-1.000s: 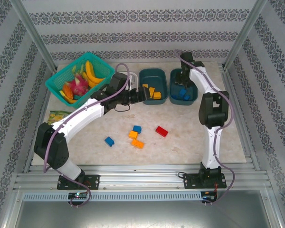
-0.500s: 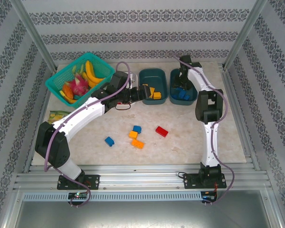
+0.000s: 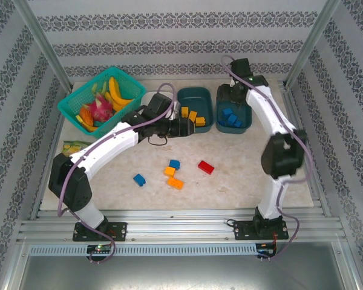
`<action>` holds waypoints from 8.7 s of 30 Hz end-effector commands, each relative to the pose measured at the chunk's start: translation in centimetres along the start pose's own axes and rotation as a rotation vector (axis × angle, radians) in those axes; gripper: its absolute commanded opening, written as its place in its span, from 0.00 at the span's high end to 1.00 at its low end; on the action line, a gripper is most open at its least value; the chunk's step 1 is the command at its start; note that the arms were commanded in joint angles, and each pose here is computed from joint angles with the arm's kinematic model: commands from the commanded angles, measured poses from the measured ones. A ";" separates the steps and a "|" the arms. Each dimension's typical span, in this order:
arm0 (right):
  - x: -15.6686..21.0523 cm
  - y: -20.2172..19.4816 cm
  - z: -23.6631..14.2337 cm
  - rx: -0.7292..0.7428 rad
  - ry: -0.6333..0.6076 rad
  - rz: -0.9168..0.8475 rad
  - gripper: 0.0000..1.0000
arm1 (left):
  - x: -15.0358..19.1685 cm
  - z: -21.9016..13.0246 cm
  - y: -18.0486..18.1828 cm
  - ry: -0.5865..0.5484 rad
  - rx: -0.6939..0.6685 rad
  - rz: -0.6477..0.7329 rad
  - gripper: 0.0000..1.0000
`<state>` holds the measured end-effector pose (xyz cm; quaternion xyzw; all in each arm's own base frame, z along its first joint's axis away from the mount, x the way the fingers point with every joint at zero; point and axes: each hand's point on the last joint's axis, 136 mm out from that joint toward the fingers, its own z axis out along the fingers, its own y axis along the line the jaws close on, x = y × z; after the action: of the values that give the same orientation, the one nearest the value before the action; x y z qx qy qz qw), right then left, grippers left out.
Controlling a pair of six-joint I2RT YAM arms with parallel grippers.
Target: Sort the legos into containers by color
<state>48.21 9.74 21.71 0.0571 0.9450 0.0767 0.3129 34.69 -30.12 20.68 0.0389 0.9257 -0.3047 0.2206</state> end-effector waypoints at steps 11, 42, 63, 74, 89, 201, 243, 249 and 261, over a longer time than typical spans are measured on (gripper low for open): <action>17.9 4.5 -14.5 -0.348 -0.059 -0.041 0.30 | 8.7 8.2 -1.5 0.270 -0.197 -0.526 0.21; 25.9 2.8 -20.6 -0.508 -0.040 -0.065 0.28 | 14.0 16.8 0.9 0.162 -0.558 -0.991 0.54; 22.0 9.8 -19.6 -0.687 -0.048 -0.094 0.28 | -2.6 2.2 6.0 -0.131 -0.481 -0.506 0.70; 14.9 15.4 -14.8 -0.755 -0.140 0.007 0.27 | -15.2 5.0 13.1 -0.184 -0.267 -0.409 0.69; 8.0 15.9 -9.6 -0.678 -0.182 0.131 0.26 | -17.4 12.5 19.7 -0.096 -0.196 -0.525 0.67; 12.0 4.3 -0.8 0.122 0.108 0.160 0.68 | 1.6 -10.8 2.9 -0.178 0.232 -0.158 0.27; -4.8 -4.3 5.8 0.164 -0.048 0.528 0.24 | 1.6 0.3 4.0 0.130 -0.077 -0.021 0.28; -0.9 5.4 -3.7 -0.192 -0.171 0.254 0.19 | 7.6 -0.5 6.8 0.250 -0.201 -0.012 0.27; 26.3 9.8 -14.8 -0.761 0.150 -0.088 0.12 | 14.0 2.3 10.2 0.440 -0.372 0.020 0.26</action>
<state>22.92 20.98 19.92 -0.0571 0.8831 0.3733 0.2783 26.26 -25.18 9.16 0.0577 0.9844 -0.1589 0.0478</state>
